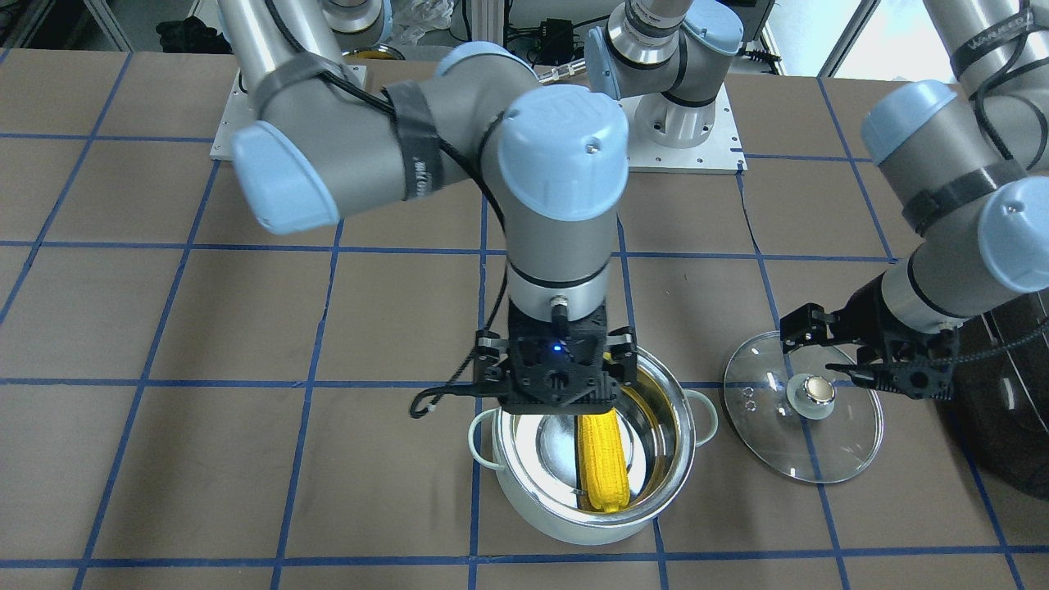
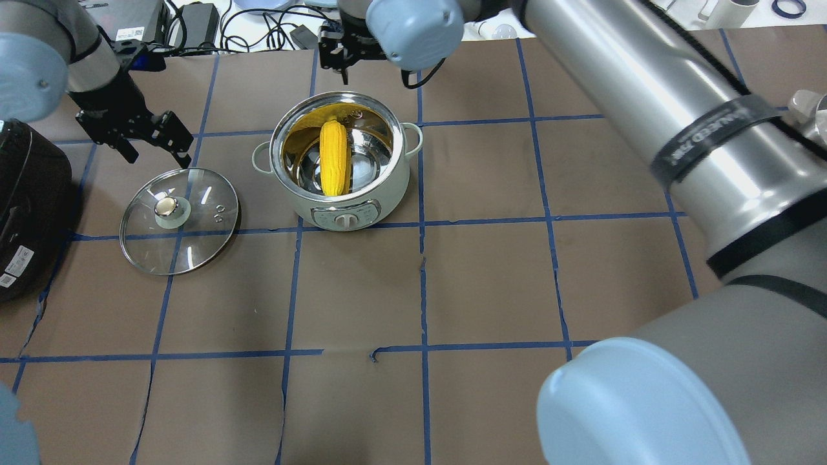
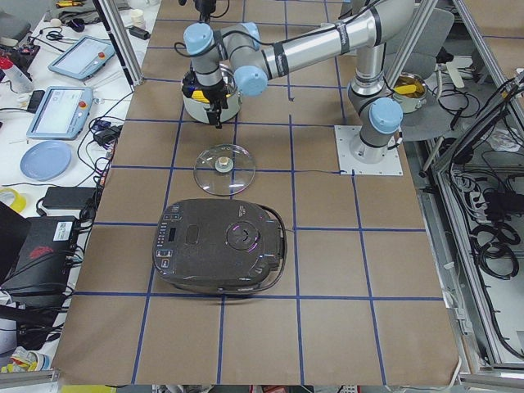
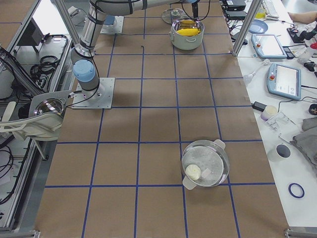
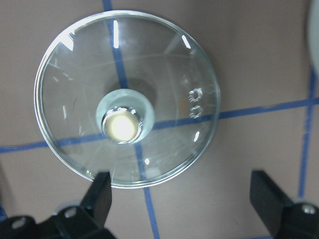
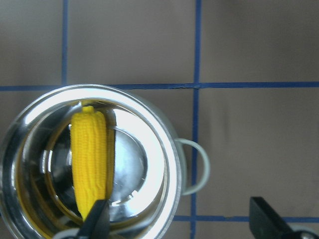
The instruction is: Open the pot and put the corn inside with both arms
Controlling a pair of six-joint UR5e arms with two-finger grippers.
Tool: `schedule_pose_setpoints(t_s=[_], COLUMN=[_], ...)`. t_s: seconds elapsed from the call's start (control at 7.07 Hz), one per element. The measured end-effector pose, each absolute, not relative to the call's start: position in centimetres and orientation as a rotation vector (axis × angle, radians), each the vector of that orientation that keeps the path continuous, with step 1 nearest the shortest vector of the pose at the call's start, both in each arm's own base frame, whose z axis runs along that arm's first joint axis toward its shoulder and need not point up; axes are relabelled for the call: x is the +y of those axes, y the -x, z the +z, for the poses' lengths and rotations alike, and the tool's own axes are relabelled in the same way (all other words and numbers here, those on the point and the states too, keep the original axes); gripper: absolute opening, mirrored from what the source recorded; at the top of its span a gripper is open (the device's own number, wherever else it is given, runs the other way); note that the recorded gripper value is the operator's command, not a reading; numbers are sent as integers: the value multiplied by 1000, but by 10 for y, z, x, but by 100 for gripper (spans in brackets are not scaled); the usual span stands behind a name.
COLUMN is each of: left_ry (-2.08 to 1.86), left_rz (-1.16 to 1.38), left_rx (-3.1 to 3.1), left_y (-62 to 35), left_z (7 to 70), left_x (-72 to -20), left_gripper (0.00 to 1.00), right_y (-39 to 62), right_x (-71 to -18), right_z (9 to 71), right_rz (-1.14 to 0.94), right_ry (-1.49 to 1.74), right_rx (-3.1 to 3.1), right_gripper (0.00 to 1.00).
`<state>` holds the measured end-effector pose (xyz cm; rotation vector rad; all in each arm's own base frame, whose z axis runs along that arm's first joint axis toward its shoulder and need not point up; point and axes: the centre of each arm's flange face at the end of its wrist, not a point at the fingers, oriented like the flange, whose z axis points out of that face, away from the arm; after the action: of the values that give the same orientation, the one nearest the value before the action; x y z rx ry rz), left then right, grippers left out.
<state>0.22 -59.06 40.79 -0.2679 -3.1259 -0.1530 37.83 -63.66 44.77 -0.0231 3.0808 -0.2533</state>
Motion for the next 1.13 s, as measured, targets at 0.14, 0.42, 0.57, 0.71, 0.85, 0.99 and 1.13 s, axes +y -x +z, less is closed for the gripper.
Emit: schedule_pose_setpoints(t_s=[0.14, 0.42, 0.57, 0.71, 0.85, 0.99, 1.13], left_ry=[291, 303, 299, 281, 260, 247, 245], left_rz=[-108, -19, 5, -1, -30, -67, -95], left_rx=[-3131, -3143, -3146, -3150, -3150, -3146, -3144], left_y=[33, 96, 116, 131, 138, 141, 141], left_z=[446, 499, 514, 520, 520, 521, 520], left_x=[-579, -548, -527, -510, -496, -487, -482], left_gripper=[100, 100, 100, 100, 100, 100, 100], right_y=[-332, -242, -210, -193, -184, -175, -167], right_x=[-626, -588, -569, -554, -544, -542, -542], right_z=[468, 499, 509, 520, 527, 530, 532], right_rz=[-204, -170, -179, -198, -220, -246, -261], right_ry=[63, 145, 181, 211, 220, 202, 175], right_rx=[3109, 3128, 3131, 3133, 3138, 3143, 3145], right_gripper=[100, 100, 100, 100, 100, 100, 100])
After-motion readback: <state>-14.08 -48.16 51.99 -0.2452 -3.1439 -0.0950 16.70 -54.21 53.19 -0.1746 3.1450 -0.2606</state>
